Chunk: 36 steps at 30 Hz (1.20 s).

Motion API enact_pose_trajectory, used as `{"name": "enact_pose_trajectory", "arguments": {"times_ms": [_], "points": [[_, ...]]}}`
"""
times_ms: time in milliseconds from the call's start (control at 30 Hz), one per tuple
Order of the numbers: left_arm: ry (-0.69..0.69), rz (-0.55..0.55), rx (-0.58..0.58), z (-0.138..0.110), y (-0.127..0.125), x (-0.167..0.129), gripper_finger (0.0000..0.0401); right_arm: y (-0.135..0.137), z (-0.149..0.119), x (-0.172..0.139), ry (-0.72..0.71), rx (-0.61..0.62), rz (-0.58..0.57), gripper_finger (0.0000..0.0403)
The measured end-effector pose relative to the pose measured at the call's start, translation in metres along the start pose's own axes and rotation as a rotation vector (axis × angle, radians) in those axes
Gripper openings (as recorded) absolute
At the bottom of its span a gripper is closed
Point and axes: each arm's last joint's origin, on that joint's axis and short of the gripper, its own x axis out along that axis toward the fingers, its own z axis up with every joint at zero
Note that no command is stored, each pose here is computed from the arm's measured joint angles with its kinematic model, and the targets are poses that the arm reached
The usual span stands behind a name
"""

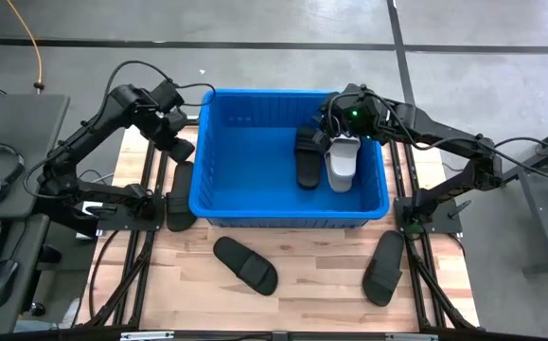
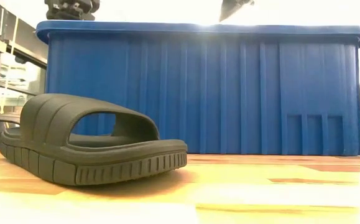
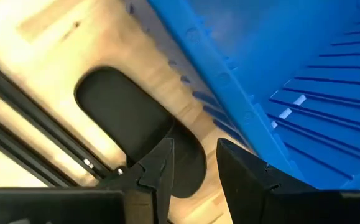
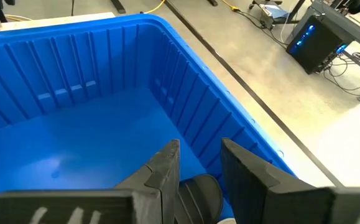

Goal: Pick and place slides into bin
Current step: Put the left black slide into the blue bin

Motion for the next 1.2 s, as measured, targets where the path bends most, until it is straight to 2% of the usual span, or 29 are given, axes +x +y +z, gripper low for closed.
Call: {"name": "enact_pose_trajectory", "arguments": {"times_ms": [367, 533, 733, 833, 900, 1033, 1200], "points": [[-0.049, 0.076, -0.245, 0.001, 0.035, -0.007, 0.0111, 0.001, -0.002, 0.0, 0.023, 0.013, 0.016, 0.0105], [-0.068, 0.199, -0.321, -0.001, 0.052, -0.012, 0.0111, 0.001, -0.005, 0.0, 0.053, 0.009, 0.032, 0.0105], [-0.071, 0.2, -0.336, -0.002, 0.054, -0.012, 0.011, 0.002, -0.006, 0.0, 0.057, 0.008, 0.054, 0.0105], [-0.072, 0.185, -0.391, -0.002, 0.054, -0.011, 0.011, 0.002, -0.006, 0.0, 0.057, 0.008, 0.054, 0.0105], [-0.066, 0.146, -0.406, -0.005, 0.053, -0.008, 0.011, 0.002, -0.006, 0.0, 0.058, 0.009, 0.062, 0.0105], [0.002, 0.2, -0.443, -0.013, 0.058, 0.01, 0.011, 0.002, -0.006, 0.0, 0.055, 0.013, 0.079, 0.0105], [0.109, 0.171, -0.47, -0.025, 0.062, 0.036, 0.011, 0.002, -0.006, 0.0, 0.054, 0.006, 0.072, 0.0105]]}}
